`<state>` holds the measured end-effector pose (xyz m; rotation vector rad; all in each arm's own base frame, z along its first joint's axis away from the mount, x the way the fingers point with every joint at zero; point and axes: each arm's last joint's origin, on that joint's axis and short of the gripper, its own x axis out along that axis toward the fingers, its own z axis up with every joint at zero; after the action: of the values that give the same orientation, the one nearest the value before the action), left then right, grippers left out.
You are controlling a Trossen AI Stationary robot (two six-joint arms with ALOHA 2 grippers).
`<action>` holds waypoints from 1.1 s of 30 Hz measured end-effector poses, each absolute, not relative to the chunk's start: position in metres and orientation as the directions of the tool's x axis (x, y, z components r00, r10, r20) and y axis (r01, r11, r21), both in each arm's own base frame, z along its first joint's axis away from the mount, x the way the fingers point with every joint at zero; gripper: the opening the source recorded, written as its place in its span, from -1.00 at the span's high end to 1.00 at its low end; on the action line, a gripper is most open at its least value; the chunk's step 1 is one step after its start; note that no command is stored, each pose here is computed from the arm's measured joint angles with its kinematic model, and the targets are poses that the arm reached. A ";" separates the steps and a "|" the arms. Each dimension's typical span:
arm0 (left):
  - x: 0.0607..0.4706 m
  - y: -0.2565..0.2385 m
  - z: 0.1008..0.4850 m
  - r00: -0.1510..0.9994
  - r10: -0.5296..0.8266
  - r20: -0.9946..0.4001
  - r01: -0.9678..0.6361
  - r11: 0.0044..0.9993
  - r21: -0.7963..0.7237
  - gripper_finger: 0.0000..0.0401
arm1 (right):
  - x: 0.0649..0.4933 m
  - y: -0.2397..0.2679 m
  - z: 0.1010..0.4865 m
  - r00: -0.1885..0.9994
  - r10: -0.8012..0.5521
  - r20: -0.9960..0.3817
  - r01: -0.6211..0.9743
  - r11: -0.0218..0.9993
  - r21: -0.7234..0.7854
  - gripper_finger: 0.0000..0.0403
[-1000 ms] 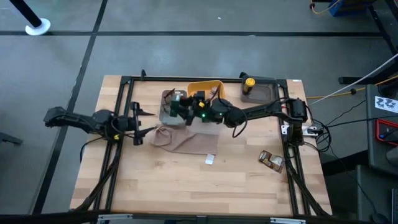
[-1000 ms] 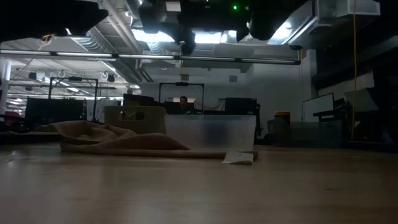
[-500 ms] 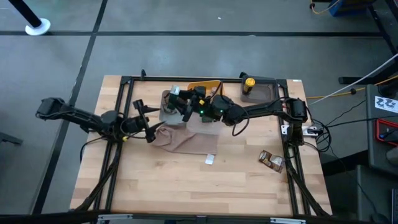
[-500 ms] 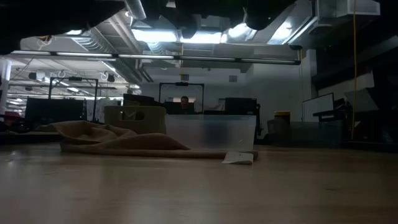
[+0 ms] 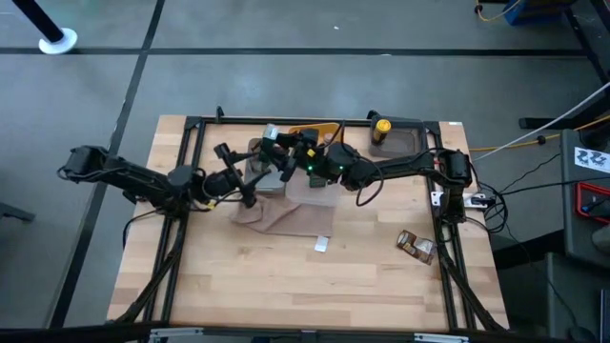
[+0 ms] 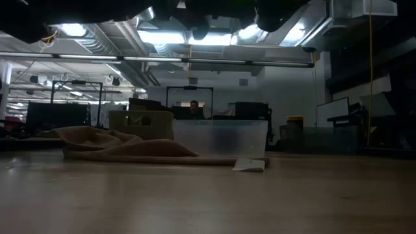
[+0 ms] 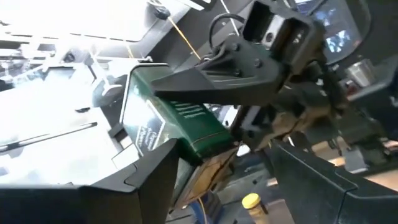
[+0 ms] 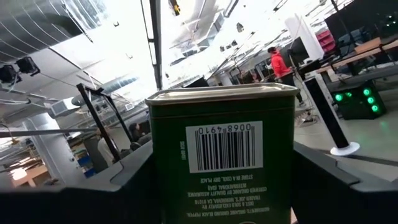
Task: Sort spices by type
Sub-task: Put the black seasoning can into the white bin
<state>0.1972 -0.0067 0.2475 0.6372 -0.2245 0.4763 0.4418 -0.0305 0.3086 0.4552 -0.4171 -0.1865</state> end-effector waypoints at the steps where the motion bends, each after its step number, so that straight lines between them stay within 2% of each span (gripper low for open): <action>1: 0.198 -0.006 0.249 0.865 0.360 0.350 -0.498 0.699 0.513 -0.22 | 0.442 -0.030 0.309 0.897 -0.265 0.353 0.079 0.883 0.462 -0.37; 11: 0.198 0.006 0.253 0.827 0.403 0.393 -0.552 0.714 0.430 -0.22 | 0.440 -0.030 0.311 0.872 -0.302 0.386 0.089 0.872 0.481 -0.37; 19: 0.202 0.022 0.265 0.775 0.467 0.425 -0.617 0.703 0.354 -0.22 | 0.436 -0.032 0.318 0.809 -0.389 0.440 0.124 0.845 0.521 -0.37; 24: 0.217 0.022 0.264 0.823 0.428 0.373 -0.561 0.711 0.423 -0.22 | 0.435 -0.034 0.319 0.778 -0.444 0.444 0.158 0.823 0.546 -0.37; 33: 0.232 0.027 0.267 0.794 0.450 0.409 -0.594 0.717 0.364 -0.22 | 0.433 -0.036 0.321 0.744 -0.486 0.458 0.219 0.825 0.520 -0.37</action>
<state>0.2320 0.0268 0.2668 0.5044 -0.3028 0.5876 0.4329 -0.0355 0.3211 0.4595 -0.6199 -0.4009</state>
